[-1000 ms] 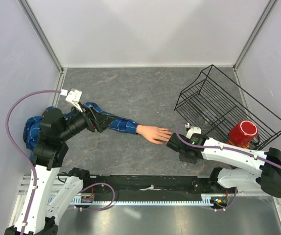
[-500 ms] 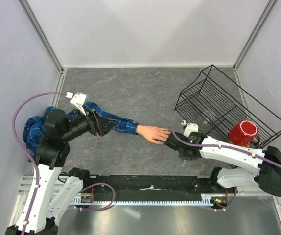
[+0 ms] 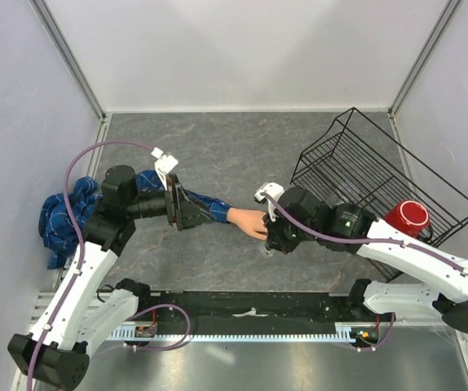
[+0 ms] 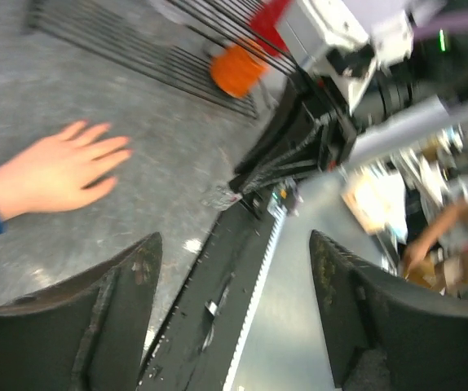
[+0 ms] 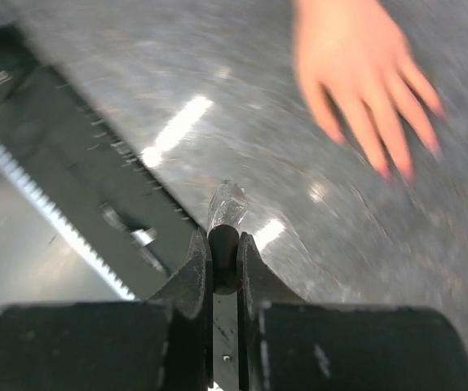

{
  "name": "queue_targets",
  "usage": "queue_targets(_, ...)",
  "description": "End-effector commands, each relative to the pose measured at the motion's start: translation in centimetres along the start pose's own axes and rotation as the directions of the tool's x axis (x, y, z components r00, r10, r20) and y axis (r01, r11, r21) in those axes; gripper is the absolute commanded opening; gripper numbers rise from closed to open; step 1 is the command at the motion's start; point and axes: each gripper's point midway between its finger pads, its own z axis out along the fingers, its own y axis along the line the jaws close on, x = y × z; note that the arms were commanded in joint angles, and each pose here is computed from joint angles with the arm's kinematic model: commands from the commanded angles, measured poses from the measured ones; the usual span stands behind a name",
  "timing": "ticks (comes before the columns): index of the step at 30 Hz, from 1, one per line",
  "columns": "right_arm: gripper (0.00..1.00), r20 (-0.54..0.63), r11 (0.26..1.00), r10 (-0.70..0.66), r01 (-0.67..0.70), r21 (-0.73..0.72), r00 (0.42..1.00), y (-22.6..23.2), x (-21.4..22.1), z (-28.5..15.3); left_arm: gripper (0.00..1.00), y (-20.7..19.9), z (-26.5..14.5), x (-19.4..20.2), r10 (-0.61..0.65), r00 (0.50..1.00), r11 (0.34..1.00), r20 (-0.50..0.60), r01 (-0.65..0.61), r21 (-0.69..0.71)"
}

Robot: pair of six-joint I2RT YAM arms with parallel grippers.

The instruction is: Paint the nails

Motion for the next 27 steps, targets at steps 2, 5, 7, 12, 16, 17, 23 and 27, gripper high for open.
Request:
queue_targets(2, 0.0, 0.18, 0.858, -0.268, 0.32, -0.401, 0.946, 7.4, -3.5, -4.5, 0.72, -5.9, -0.2, 2.4, 0.306, 0.951, 0.905, -0.038, -0.279, 0.321)
queue_targets(5, 0.0, 0.237, 0.777, -0.296, 0.377, -0.504, 0.926, 9.5, -4.0, -6.7, 0.74, -6.2, -0.2, 4.0, 0.392, 0.92, 0.864, -0.014, -0.363, 0.35)
queue_targets(7, 0.0, 0.253, 0.74, -0.293, 0.386, -0.55, 0.922, 10.6, -4.4, -8.0, 0.74, -6.2, -0.1, 4.5, 0.41, 0.912, 0.849, 0.006, -0.384, 0.363)
queue_targets(12, 0.0, 0.338, 0.667, -0.316, 0.461, -0.586, 0.887, 12.1, -6.0, -10.8, 0.73, -7.2, 0.1, 5.9, 0.449, 0.894, 0.792, 0.008, -0.402, 0.459)
queue_targets(16, 0.0, 0.32, 0.652, -0.337, 0.464, -0.599, 0.886, 12.9, -7.2, -10.9, 0.72, -7.8, 0.3, 6.7, 0.476, 0.88, 0.753, -0.003, -0.405, 0.518)
queue_targets(17, 0.0, 0.324, 0.658, -0.341, 0.47, -0.588, 0.882, 12.9, -7.7, -11.1, 0.72, -8.0, 0.4, 6.9, 0.477, 0.879, 0.748, -0.008, -0.402, 0.528)
queue_targets(23, 0.0, 0.311, 0.658, -0.367, 0.481, -0.579, 0.877, 13.2, -8.4, -10.5, 0.67, -8.7, 0.5, 7.6, 0.484, 0.875, 0.717, -0.025, -0.38, 0.584)
queue_targets(27, 0.0, 0.293, 0.66, -0.383, 0.481, -0.577, 0.876, 13.4, -8.6, -9.8, 0.64, -8.8, 0.5, 7.7, 0.481, 0.876, 0.714, -0.034, -0.368, 0.596)
